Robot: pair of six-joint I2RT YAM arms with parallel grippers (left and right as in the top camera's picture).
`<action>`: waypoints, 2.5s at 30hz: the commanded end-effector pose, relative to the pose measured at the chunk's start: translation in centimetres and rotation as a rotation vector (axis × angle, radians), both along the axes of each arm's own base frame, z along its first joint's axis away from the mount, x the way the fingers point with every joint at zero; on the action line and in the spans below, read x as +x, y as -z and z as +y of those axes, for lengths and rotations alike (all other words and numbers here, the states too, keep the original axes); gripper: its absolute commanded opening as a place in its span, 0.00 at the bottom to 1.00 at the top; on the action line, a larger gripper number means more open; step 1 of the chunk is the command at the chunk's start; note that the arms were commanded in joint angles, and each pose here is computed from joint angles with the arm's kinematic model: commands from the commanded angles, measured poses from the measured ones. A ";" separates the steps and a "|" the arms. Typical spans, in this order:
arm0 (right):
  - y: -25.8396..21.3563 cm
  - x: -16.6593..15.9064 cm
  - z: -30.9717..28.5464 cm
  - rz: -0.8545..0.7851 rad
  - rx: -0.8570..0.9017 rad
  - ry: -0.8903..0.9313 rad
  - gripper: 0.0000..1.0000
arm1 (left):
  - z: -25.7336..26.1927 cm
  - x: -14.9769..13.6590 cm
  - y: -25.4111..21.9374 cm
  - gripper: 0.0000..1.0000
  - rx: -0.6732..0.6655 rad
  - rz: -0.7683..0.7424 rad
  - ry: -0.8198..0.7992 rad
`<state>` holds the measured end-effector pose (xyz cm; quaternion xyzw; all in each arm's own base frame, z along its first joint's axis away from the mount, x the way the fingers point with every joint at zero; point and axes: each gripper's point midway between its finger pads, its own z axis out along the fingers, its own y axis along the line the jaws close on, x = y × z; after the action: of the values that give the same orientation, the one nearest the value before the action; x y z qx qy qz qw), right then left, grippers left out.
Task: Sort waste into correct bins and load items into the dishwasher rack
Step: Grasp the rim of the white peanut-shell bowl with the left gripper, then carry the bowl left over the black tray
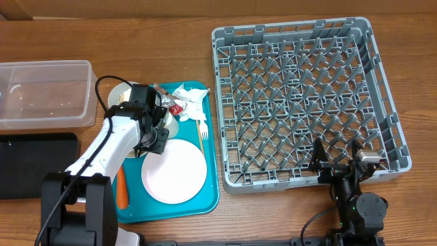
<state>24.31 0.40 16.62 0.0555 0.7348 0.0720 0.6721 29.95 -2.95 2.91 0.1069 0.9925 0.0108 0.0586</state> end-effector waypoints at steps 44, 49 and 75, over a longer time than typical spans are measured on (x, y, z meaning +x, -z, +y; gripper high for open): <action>-0.1 0.0 -0.1 -0.010 -0.004 0.004 1.00 | 2.3 1.4 -4.7 0.04 0.123 -0.014 -0.180; -0.1 0.0 -0.1 -0.010 -0.004 0.004 1.00 | 2.0 2.6 -9.6 0.04 0.078 -0.099 -0.248; -0.1 0.0 -0.1 -0.010 -0.004 0.004 1.00 | 20.7 -2.0 -17.0 0.04 -0.444 -0.437 -1.003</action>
<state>24.31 0.39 16.61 0.0558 0.7349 0.0717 0.6720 28.12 16.98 20.80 -0.3597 0.8844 -0.1192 0.2724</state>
